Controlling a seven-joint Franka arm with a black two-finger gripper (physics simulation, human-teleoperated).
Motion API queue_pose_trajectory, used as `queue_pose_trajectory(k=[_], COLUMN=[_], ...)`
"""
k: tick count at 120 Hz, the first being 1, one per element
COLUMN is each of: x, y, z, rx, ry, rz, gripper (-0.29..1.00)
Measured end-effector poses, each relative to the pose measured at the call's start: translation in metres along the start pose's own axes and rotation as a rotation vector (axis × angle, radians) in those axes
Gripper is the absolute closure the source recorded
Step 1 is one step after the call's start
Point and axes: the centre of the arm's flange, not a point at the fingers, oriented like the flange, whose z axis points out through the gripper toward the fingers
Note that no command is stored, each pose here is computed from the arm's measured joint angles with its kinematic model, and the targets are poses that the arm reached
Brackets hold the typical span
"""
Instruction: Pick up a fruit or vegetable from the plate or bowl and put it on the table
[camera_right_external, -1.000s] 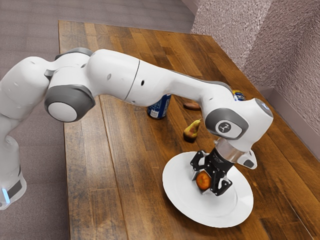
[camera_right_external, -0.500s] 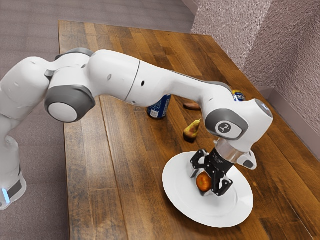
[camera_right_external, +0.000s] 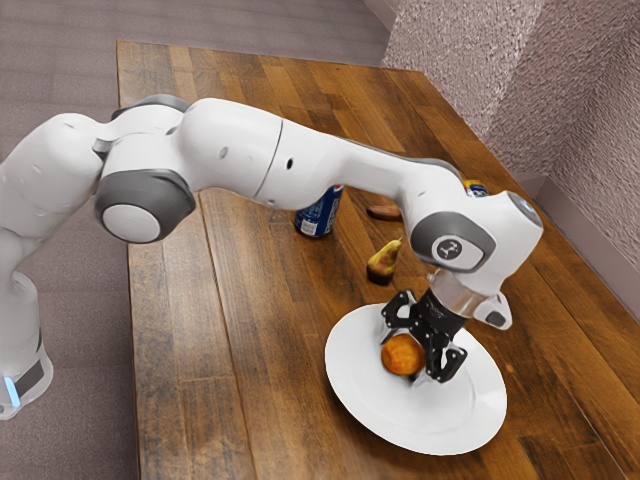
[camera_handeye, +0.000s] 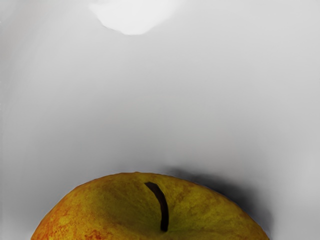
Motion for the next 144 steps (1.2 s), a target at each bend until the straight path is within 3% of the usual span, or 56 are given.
queue_pose_trajectory(k=[17,55,90,106,128,144], x=[0.003,0.002,-0.001,-0.017,-0.046,-0.044], y=[0.000,0.000,-0.005,-0.013,-0.045,-0.107], z=[0.005,0.006,-0.004,-0.038,-0.096,-0.114], rx=[0.006,0.010,0.012,-0.011,-0.014,0.008], ry=[-0.005,-0.009,-0.009,0.017,0.073,0.073], rz=[-0.001,0.007,0.015,0.032,0.028,-0.062], gripper=[0.04,0.27,0.33,0.33,0.31,0.31])
